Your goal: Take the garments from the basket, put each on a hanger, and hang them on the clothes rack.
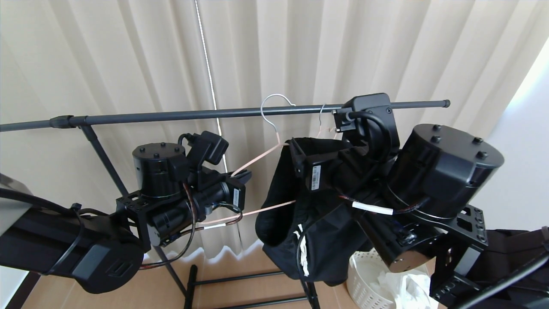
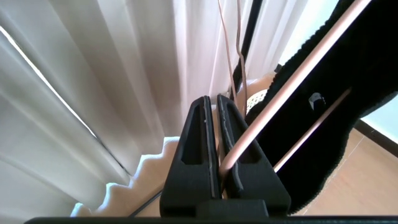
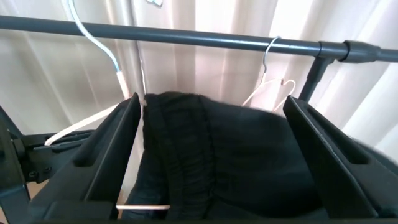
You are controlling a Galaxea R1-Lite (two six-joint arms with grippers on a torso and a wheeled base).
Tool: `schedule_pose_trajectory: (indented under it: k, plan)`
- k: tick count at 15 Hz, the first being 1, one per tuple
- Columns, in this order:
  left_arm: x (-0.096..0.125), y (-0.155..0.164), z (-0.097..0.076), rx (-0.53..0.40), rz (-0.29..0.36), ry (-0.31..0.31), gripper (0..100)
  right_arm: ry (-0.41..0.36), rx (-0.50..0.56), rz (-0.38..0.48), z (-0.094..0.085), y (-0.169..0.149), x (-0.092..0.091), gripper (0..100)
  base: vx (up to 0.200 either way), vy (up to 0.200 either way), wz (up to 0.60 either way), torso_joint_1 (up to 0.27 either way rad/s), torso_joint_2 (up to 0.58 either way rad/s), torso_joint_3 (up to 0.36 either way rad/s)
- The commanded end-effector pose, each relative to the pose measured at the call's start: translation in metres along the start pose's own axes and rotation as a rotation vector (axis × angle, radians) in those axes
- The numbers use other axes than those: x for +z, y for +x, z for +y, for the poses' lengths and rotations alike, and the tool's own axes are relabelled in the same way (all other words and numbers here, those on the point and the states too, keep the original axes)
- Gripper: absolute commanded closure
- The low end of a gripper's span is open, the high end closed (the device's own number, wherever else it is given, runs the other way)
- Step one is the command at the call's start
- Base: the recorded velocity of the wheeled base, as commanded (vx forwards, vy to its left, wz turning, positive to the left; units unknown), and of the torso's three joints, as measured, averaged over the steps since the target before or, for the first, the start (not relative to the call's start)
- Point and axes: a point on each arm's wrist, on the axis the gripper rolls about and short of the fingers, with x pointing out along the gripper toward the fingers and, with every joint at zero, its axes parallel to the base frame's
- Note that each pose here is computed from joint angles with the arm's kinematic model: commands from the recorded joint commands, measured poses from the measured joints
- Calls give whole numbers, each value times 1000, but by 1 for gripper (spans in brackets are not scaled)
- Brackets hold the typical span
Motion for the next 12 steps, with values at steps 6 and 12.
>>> schedule_pose_trajectory:
  k: [6,12]
  plan:
    - [-6,-3,6,-24,20,5,100,-120,265,92,-87,-10,52,0,0,0,0,0,0,0]
    - [-16,-10,10,-79,6,63,100,-183,538,395,-130,-9,85,0,0,0,0,0,0,0]
